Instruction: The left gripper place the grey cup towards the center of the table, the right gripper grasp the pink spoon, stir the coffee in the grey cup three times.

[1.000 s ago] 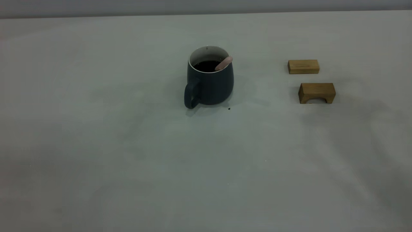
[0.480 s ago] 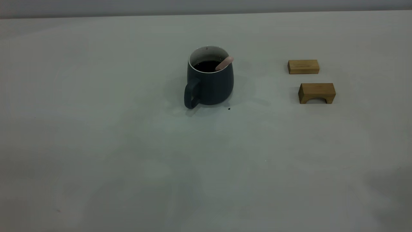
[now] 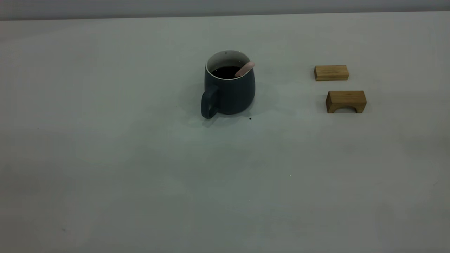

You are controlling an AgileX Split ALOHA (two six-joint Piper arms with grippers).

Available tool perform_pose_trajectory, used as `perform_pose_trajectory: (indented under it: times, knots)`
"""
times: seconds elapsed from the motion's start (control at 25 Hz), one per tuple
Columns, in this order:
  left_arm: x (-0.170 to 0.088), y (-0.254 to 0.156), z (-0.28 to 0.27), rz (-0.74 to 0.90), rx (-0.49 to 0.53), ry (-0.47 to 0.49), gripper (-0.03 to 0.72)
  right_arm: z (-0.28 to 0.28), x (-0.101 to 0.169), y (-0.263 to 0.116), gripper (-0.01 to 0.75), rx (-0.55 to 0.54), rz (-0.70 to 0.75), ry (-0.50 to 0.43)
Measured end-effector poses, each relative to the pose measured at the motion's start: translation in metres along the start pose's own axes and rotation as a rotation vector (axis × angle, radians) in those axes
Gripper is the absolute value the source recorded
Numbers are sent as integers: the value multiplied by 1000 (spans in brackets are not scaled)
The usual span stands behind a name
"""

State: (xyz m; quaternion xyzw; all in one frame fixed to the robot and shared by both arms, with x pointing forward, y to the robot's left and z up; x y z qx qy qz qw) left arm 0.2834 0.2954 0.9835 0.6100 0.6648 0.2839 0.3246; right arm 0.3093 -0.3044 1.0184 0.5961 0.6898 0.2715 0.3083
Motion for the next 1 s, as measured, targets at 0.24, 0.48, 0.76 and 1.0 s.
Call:
perform_pose_trajectory:
  times: [0.24, 0.48, 0.76, 1.0]
  knots:
    - [0, 0, 0, 0, 0, 0, 528, 15, 7, -22, 237, -77, 32, 11]
    - [0, 0, 0, 0, 0, 0, 528, 12, 8, -22, 237, -127, 22, 14]
    - [0, 0, 0, 0, 0, 0, 528, 12, 8, -22, 237, -128, 20, 14]
    - [0, 0, 0, 0, 0, 0, 528, 12, 9, -22, 237, -129, 14, 19]
Point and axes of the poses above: a point on each arm's last joint axis where the gripper is mounted, z pointing out along that axis toward the gripper, x along the wrist's bending axis when the last joint is at zero, y = z × x, the point moved 8 cm from there along z, pointing out along that axis toward the gripper, and after that the axes turned 6 degrees about -z, right-handed, at the moved point
